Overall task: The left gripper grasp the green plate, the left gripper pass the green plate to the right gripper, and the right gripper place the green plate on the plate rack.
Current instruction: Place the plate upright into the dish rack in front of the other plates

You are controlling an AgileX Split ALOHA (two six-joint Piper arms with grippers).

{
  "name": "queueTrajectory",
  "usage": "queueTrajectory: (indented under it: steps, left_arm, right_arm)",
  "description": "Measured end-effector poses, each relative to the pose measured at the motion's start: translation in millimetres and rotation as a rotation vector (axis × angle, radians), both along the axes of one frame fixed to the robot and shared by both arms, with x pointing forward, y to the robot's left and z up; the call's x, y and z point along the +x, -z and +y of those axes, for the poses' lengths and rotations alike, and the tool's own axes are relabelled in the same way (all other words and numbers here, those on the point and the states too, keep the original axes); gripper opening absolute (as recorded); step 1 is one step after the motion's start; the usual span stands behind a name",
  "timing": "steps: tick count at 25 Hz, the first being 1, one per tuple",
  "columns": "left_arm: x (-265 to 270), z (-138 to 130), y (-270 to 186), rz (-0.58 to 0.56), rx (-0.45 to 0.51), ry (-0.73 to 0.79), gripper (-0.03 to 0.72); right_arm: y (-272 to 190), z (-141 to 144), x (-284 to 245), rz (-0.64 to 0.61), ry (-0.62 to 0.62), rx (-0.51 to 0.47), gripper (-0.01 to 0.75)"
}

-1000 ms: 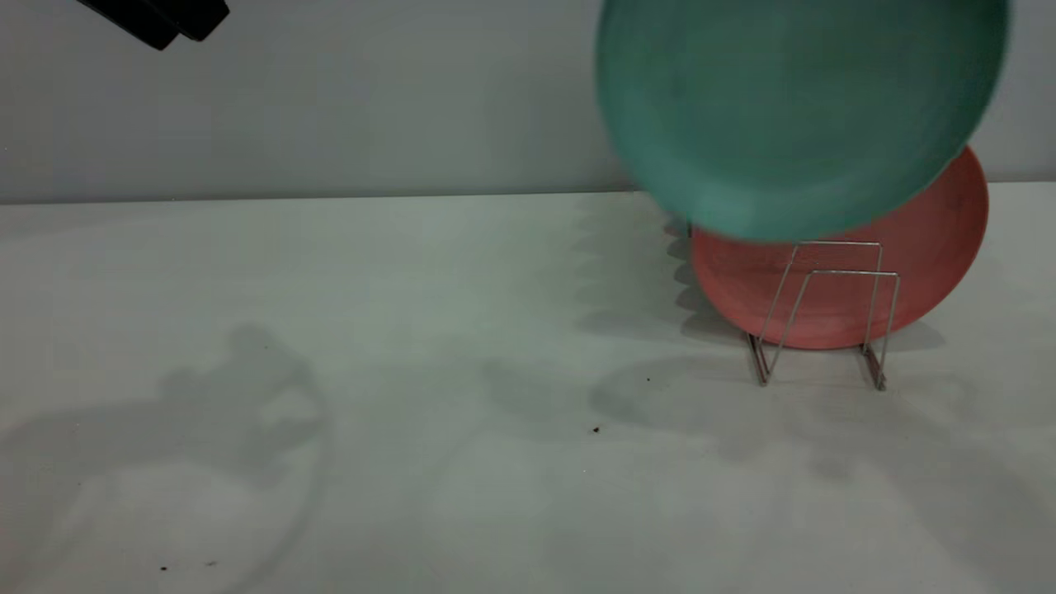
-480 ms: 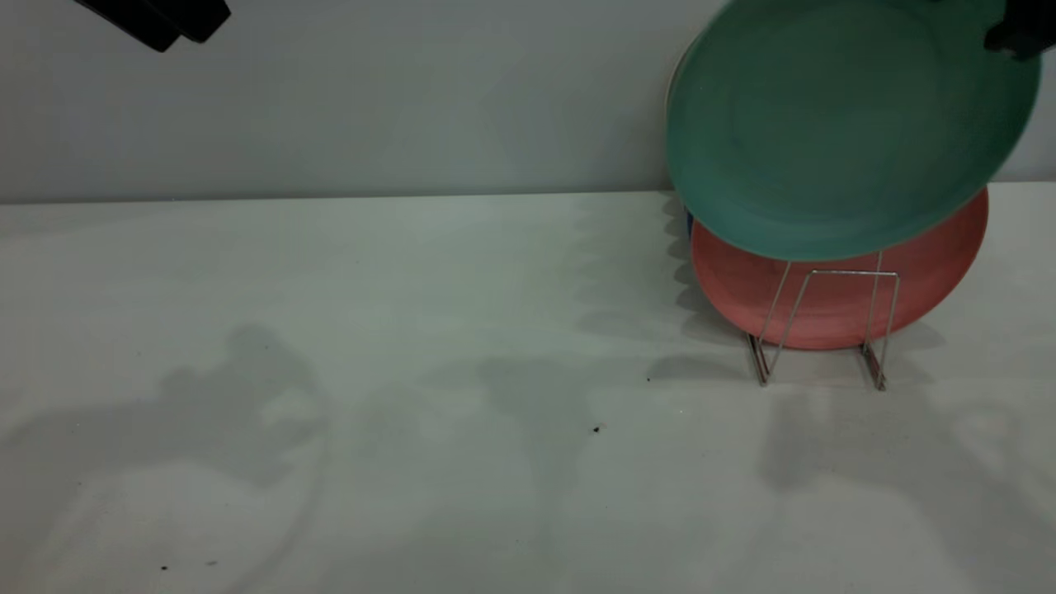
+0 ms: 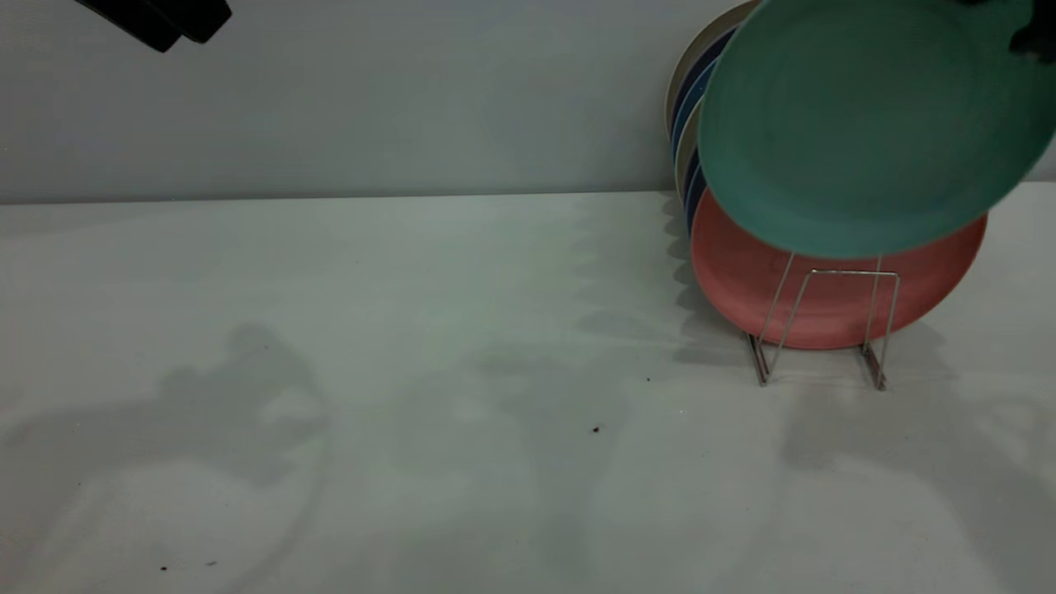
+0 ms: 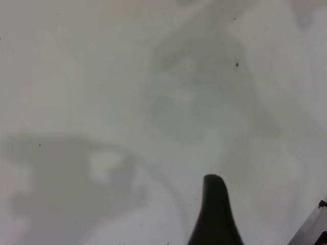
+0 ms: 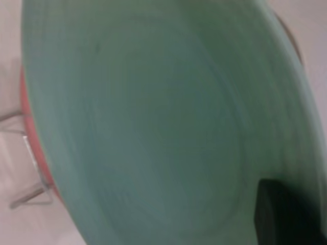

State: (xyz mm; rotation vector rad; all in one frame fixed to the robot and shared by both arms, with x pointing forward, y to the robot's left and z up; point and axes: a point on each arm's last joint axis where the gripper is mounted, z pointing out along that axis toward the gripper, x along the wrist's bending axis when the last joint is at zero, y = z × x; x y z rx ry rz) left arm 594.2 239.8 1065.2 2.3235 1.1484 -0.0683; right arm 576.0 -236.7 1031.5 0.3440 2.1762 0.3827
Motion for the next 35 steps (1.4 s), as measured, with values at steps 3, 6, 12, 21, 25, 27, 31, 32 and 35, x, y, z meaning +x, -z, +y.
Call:
queueTrajectory:
  steps: [3, 6, 12, 21, 25, 27, 31, 32, 35]
  left_arm:
    - [0.1, 0.0, 0.0, -0.001, 0.000, -0.001, 0.584]
    - [0.1, 0.0, 0.0, -0.001, -0.001, -0.001, 0.583]
    - [0.2, -0.2, -0.1, -0.001, -0.003, -0.002, 0.583]
    - [0.2, -0.2, -0.2, -0.001, -0.003, -0.003, 0.583]
    - [0.1, -0.3, -0.2, 0.000, -0.004, -0.002, 0.583]
    - [0.1, -0.3, -0.2, 0.002, -0.005, -0.006, 0.583]
    - [-1.3, -0.2, -3.0, -0.005, -0.006, -0.006, 0.583]
    - [-2.2, -0.2, -4.9, -0.010, -0.006, -0.007, 0.583]
    - [-9.6, 0.2, -18.6, -0.029, -0.013, -0.031, 0.583]
  right_arm:
    - [16.7, 1.5, 7.6, 0.033, 0.005, 0.003, 0.038]
    - [28.8, 2.1, 13.2, 0.048, 0.008, 0.003, 0.038]
    - [34.9, 2.7, 15.8, 0.058, 0.016, 0.014, 0.041]
    - [42.8, 3.3, 17.7, 0.096, 0.070, 0.088, 0.144]
    - [42.7, 3.5, 17.8, 0.099, 0.084, 0.110, 0.311]
    - [42.3, 3.5, 17.7, 0.099, 0.086, 0.114, 0.384]
    - [36.7, 3.7, 12.3, 0.137, 0.123, 0.174, 0.453]
    - [32.2, 4.0, 8.5, 0.158, 0.144, 0.211, 0.457]
    - [11.3, 7.2, -9.4, 0.257, 0.251, 0.430, 0.460]
